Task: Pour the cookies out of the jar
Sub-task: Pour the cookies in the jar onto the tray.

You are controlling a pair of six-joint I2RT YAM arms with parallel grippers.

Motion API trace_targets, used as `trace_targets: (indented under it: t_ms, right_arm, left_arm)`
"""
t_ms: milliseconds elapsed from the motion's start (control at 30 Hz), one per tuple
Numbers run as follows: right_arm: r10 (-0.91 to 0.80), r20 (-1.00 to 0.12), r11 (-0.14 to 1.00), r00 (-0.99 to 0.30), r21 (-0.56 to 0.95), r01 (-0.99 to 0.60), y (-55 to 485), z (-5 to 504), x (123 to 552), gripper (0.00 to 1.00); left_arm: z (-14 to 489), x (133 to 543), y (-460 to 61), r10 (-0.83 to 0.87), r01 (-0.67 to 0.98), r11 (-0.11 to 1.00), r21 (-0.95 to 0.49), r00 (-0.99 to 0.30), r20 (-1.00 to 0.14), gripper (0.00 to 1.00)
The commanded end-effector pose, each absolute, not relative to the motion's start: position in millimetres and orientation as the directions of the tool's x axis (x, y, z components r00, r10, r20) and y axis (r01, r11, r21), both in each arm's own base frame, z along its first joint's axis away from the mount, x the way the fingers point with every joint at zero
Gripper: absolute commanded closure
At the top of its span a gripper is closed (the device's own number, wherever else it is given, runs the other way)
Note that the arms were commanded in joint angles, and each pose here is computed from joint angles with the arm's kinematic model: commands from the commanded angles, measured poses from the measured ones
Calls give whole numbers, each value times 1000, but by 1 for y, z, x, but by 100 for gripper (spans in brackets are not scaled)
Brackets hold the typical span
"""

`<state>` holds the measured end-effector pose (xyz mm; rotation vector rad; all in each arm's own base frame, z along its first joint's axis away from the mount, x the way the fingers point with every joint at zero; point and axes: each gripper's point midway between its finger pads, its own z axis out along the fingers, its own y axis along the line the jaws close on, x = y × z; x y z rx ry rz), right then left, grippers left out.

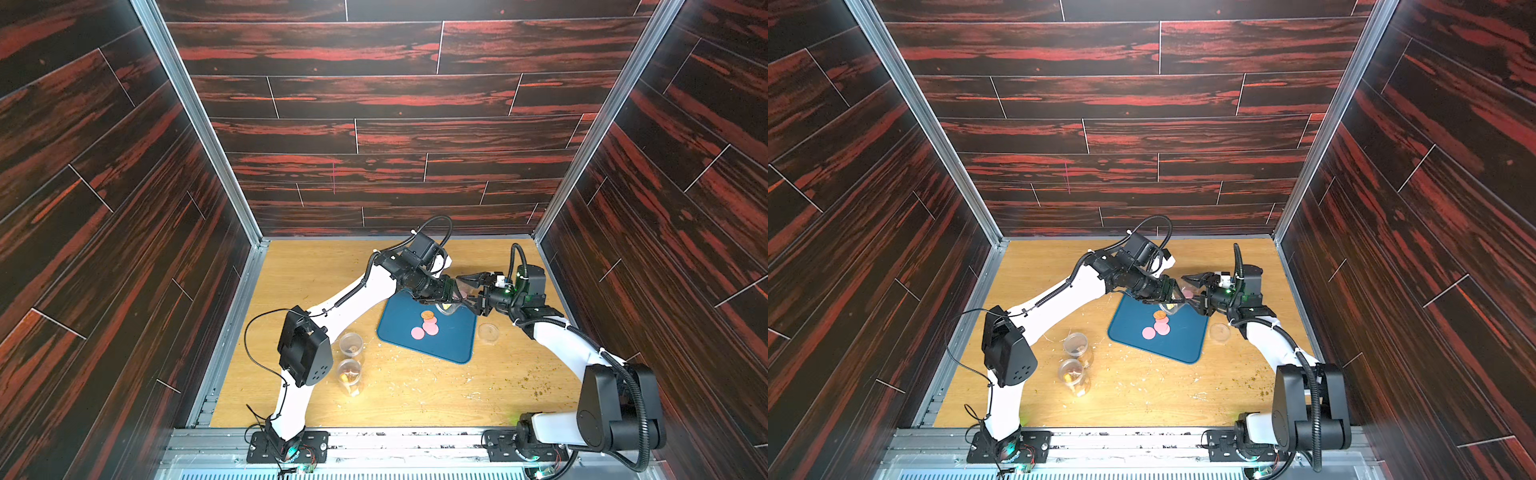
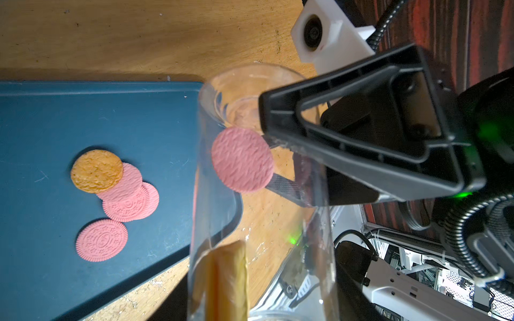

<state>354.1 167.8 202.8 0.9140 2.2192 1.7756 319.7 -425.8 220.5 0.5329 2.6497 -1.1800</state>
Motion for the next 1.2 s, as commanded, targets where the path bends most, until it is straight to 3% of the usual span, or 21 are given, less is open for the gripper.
trace_targets:
  t_ms: [0, 100, 233, 333, 400, 467, 633, 767, 967, 1033, 1167]
  right_arm:
    - [489, 225, 118, -842, 940, 320, 175, 211, 341, 37]
    - [488, 227, 116, -843, 940, 321, 176, 209, 341, 39]
    - [508, 166, 162, -845, 945, 283, 172, 206, 343, 47]
    - [524, 108, 212, -845, 944, 252, 168, 198, 345, 48]
    - [542, 47, 264, -839, 938, 223, 163, 192, 347, 48]
    - [563, -106, 397, -820, 905, 155, 151, 187, 352, 48]
    - [450, -573, 762, -685, 647, -41, 128, 188, 356, 48]
    - [254, -783, 892, -568, 417, -175, 140, 202, 354, 48]
    - [-44, -917, 941, -396, 95, -325, 185, 213, 338, 47]
    - [-78, -942, 940, -328, 40, -339, 192, 230, 336, 47]
    - [-108, -942, 940, -318, 8, -341, 193, 231, 339, 46]
  left_arm:
    - [216, 320, -419, 247, 402, 639, -655, -915, -320, 43]
    - [214, 320, -418, 244, 394, 643, -657, -918, -312, 42]
    - [215, 317, -412, 243, 391, 656, -646, -919, -310, 22]
    - [214, 318, -404, 225, 385, 678, -626, -920, -322, 16]
    - [213, 319, -394, 215, 377, 701, -606, -921, -325, 12]
    - [212, 318, -378, 207, 365, 721, -588, -925, -320, 11]
    - [224, 334, -337, 63, 296, 741, -603, -924, -377, 10]
    - [238, 339, -303, -29, 258, 759, -598, -904, -428, 10]
    - [235, 338, -283, -71, 227, 786, -575, -891, -449, 9]
    - [232, 338, -283, -72, 221, 788, -575, -894, -442, 9]
    - [231, 341, -288, -83, 226, 772, -594, -891, -447, 10]
